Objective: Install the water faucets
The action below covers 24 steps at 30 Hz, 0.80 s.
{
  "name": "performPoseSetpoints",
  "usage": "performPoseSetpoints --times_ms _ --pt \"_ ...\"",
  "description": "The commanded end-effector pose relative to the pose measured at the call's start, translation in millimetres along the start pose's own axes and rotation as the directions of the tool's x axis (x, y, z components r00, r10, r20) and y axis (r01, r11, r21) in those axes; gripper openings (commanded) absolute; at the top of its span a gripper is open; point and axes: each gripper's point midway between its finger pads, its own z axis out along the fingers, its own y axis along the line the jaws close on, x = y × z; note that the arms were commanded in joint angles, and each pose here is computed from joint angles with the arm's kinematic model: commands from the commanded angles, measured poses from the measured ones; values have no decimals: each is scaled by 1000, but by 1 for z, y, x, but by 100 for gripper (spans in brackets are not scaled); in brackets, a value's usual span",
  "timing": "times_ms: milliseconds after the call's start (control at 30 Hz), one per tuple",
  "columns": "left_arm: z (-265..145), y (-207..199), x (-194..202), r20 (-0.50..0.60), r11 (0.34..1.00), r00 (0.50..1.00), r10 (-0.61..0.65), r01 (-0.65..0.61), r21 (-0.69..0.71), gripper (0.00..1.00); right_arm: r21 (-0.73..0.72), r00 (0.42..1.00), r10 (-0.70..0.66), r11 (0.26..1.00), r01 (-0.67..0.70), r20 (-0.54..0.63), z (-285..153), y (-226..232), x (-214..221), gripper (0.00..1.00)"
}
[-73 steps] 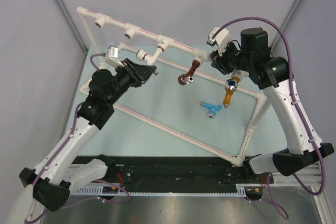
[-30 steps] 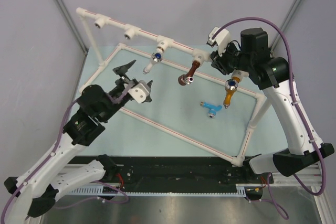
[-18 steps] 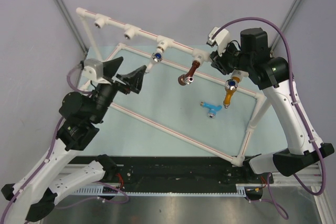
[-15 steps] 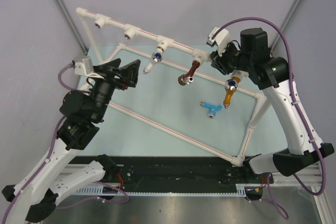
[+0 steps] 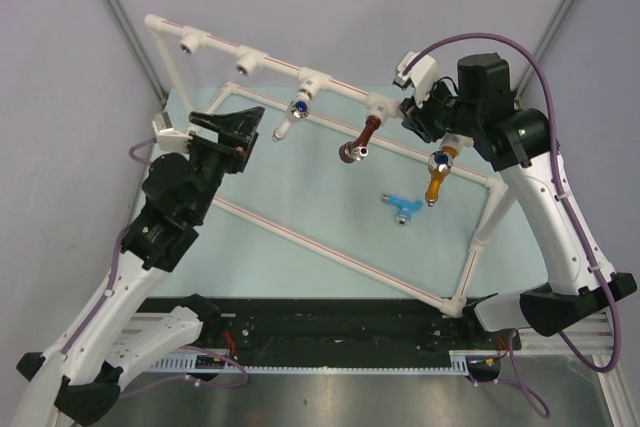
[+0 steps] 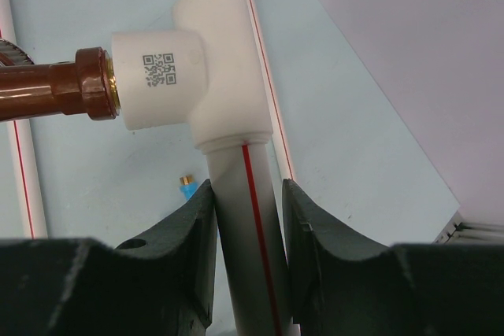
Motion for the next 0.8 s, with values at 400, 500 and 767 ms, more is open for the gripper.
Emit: performPoseSetpoints --times_ms 400,500,767 --pt "25 22 49 -180 966 950 -255 240 -100 83 52 993 99 994 -95 -67 0 -1 16 0" --pt "29 25 49 -170 959 946 -277 261 -106 82 51 993 98 994 -95 -67 0 0 16 0" --pt "36 34 44 -133 952 945 -298 284 -110 77 56 993 99 994 -95 -67 -1 0 17 0"
